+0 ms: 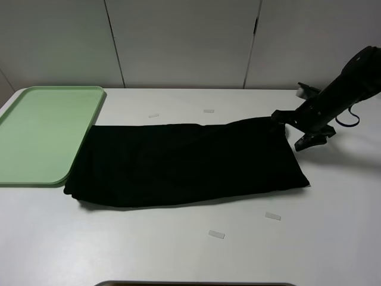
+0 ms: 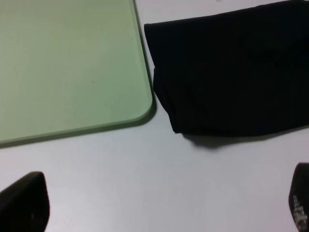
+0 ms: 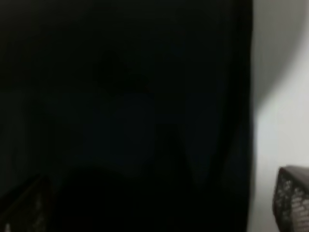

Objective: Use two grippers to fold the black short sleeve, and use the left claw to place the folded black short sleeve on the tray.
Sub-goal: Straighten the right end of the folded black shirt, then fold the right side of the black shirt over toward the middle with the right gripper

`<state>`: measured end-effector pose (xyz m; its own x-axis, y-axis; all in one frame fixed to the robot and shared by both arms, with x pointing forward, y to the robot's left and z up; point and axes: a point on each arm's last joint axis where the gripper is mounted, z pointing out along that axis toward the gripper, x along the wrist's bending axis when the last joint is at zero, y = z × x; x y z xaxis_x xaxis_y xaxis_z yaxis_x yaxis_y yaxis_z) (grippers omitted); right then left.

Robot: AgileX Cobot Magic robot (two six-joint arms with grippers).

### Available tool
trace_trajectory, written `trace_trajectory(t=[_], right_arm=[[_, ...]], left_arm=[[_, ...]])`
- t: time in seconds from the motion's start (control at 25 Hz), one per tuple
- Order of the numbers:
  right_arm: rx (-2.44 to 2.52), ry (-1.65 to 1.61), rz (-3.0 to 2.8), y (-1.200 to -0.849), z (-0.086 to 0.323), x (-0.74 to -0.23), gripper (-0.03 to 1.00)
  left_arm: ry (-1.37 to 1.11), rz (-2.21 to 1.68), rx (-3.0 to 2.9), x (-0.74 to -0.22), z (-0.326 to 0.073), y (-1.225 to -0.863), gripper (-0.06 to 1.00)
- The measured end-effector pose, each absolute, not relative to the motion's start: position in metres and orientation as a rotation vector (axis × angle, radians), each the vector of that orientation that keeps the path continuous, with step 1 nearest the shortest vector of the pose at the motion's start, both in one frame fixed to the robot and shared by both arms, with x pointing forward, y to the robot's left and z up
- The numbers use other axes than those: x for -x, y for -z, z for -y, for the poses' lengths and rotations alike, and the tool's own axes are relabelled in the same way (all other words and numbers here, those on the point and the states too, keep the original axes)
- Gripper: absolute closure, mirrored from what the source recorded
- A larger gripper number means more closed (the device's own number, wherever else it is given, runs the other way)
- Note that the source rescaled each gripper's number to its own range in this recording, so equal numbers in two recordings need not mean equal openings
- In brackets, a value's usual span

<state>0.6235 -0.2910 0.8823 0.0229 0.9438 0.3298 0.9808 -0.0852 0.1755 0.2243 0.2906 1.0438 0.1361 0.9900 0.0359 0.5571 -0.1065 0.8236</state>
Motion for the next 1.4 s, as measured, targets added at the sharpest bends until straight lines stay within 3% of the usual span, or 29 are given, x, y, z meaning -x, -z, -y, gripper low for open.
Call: trace_trajectory(t=[0.56,0.64,0.84,0.88,1.24,1.4], right_arm=[[2.024,0.563,2.019,-0.868,0.247,-0.623,0.00],[2.000,0.559,2.007,-0.866,0.238,-0.622,0.14],[1.995,0.528,2.025,-0.857,0.234,-0.619,0.81],[1.988,0.516,2.042,-0.857,0.234,-0.619,0.87],[1.979,0.368,2.219,-0.865,0.236,-0.616,0.86],[1.924,0.140,2.600,-0.884,0.262,-0.616,0.86]], left_arm=[[-0.828,-1.496,-1.749,-0.224,-0.291,-1.044,-0.05],[-0.828,-1.496,-1.749,-0.224,-0.291,-1.044,-0.05],[-0.828,-1.496,-1.749,-0.224,-0.291,-1.044,-0.05],[-0.828,-1.496,-1.749,-0.224,-0.291,-1.044,-0.05],[-0.828,-1.496,-1.749,-0.224,-0.291,-1.044,-0.05],[-0.828,-1.496,-1.749,-0.224,-0.291,-1.044,-0.05]])
